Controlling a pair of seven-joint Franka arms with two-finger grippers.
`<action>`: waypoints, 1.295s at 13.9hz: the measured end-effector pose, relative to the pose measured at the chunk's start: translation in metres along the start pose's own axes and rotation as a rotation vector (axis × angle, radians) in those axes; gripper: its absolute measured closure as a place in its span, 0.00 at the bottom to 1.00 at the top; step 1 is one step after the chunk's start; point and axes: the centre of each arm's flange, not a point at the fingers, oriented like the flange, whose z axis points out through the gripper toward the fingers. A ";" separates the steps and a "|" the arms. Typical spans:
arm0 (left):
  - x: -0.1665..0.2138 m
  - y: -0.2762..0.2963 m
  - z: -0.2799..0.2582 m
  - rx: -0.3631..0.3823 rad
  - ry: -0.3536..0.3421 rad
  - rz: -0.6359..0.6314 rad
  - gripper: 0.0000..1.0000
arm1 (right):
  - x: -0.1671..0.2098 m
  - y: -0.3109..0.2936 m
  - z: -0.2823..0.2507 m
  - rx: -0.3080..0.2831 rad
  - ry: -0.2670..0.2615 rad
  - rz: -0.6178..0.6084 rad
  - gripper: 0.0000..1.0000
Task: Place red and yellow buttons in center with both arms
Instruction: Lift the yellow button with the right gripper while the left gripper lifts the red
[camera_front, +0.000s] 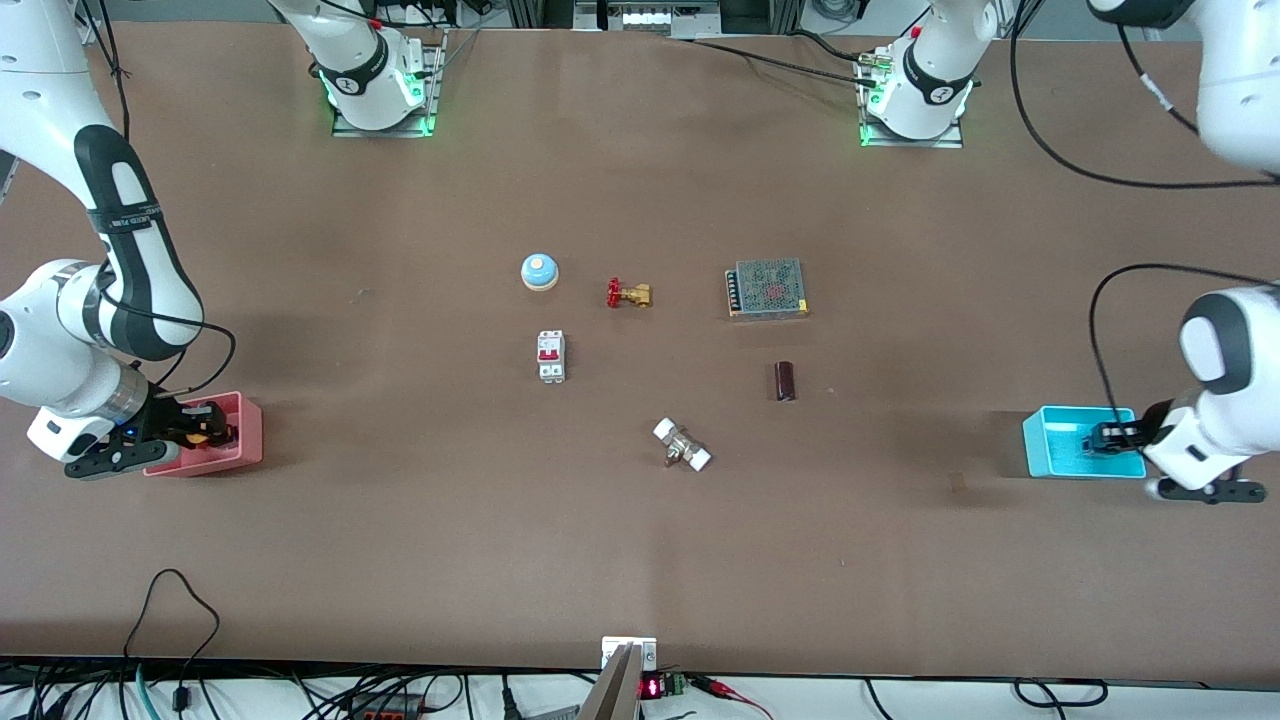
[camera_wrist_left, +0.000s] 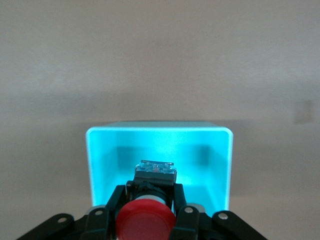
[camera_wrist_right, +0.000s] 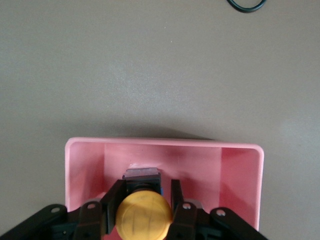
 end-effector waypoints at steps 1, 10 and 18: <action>-0.004 0.004 -0.017 -0.003 -0.014 0.005 0.57 | 0.000 0.000 0.000 0.000 0.000 0.000 0.63; -0.020 0.134 -0.011 -0.151 -0.167 -0.009 0.57 | 0.011 -0.030 -0.137 0.051 -0.085 -0.033 0.63; -0.045 0.199 0.061 -0.133 -0.165 -0.126 0.57 | 0.042 -0.250 -0.186 0.075 -0.132 0.187 0.63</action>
